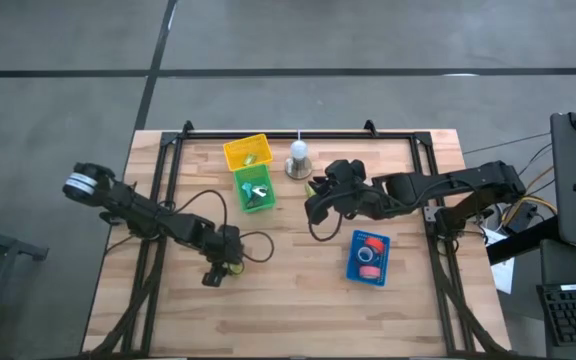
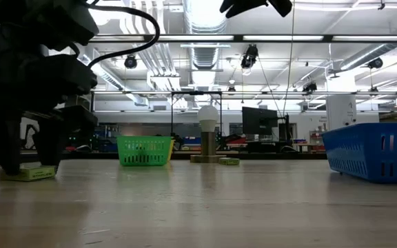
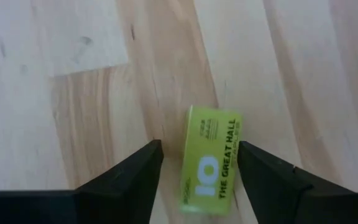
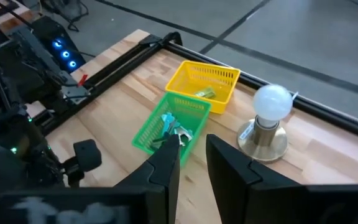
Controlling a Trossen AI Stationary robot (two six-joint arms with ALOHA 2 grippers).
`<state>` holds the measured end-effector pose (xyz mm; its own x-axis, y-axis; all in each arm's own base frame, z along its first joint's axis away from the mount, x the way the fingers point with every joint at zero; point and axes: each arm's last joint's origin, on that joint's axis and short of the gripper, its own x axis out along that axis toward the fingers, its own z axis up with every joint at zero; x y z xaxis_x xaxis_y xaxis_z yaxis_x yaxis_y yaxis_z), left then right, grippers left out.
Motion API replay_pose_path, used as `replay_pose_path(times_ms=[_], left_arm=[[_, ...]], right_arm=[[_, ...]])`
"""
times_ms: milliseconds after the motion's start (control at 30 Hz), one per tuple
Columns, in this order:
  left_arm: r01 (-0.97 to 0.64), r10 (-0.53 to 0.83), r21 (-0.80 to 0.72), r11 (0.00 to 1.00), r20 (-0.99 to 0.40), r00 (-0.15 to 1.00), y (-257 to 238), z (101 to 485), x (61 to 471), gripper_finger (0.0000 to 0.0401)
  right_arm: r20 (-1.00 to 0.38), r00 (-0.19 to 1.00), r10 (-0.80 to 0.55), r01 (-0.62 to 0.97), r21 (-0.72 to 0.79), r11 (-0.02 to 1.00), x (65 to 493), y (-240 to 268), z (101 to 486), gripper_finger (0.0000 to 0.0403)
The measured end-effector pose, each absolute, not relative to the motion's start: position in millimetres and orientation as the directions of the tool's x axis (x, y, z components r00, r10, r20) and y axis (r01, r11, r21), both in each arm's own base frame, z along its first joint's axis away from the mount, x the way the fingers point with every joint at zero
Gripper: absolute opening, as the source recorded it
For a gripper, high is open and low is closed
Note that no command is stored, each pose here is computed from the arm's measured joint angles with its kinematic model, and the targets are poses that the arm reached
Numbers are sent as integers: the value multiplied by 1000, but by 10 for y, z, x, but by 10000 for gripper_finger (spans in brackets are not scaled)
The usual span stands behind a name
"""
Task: Pick and place Stapler, Stapler remover, tape
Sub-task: Put the light green staple box into the yellow bin
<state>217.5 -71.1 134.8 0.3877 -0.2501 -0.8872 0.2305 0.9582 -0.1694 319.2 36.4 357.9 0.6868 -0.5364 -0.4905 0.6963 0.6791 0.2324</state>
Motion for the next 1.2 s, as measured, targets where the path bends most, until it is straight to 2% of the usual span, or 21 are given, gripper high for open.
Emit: replay_pose_path(times_ms=[100, 300, 467, 567, 733, 833, 933, 1033, 1200], left_arm=[[225, -239, -158, 961, -885, 399, -708, 1340, 2190, 192], [219, -224, -144, 965, -885, 409, -703, 1341, 2196, 103], [129, -219, -180, 975, -874, 434, -661, 1394, 2202, 102], [28, -146, -152, 988, -862, 486, -572, 1497, 2238, 105], [-146, 30, -71, 987, -806, 592, -331, 1763, 2323, 137], [-250, 140, -32, 968, -755, 640, -94, 1947, 2365, 135], [-384, 264, -8, 923, -713, 650, 208, 2098, 2368, 119], [-554, 408, -3, 833, -673, 617, 583, 2228, 2333, 108], [-770, 541, -105, 629, -652, 531, 1226, 2340, 2168, 127]], right_arm=[[-486, 687, -540, 694, 220, 685, 3181, 359, 3593, 67], [-480, 690, -542, 689, 205, 696, 3156, 348, 3622, 59], [-476, 691, -544, 680, 174, 712, 3143, 338, 3639, 60], [-473, 690, -547, 682, 173, 711, 3134, 321, 3651, 61], [-466, 687, -557, 689, 176, 703, 3113, 268, 3682, 56], [-460, 691, -557, 684, 169, 709, 3089, 253, 3711, 52], [-451, 699, -556, 675, 158, 721, 3053, 250, 3753, 51], [-446, 703, -554, 671, 157, 724, 3031, 249, 3776, 53], [-443, 705, -554, 662, 132, 738, 3015, 245, 3792, 52]])
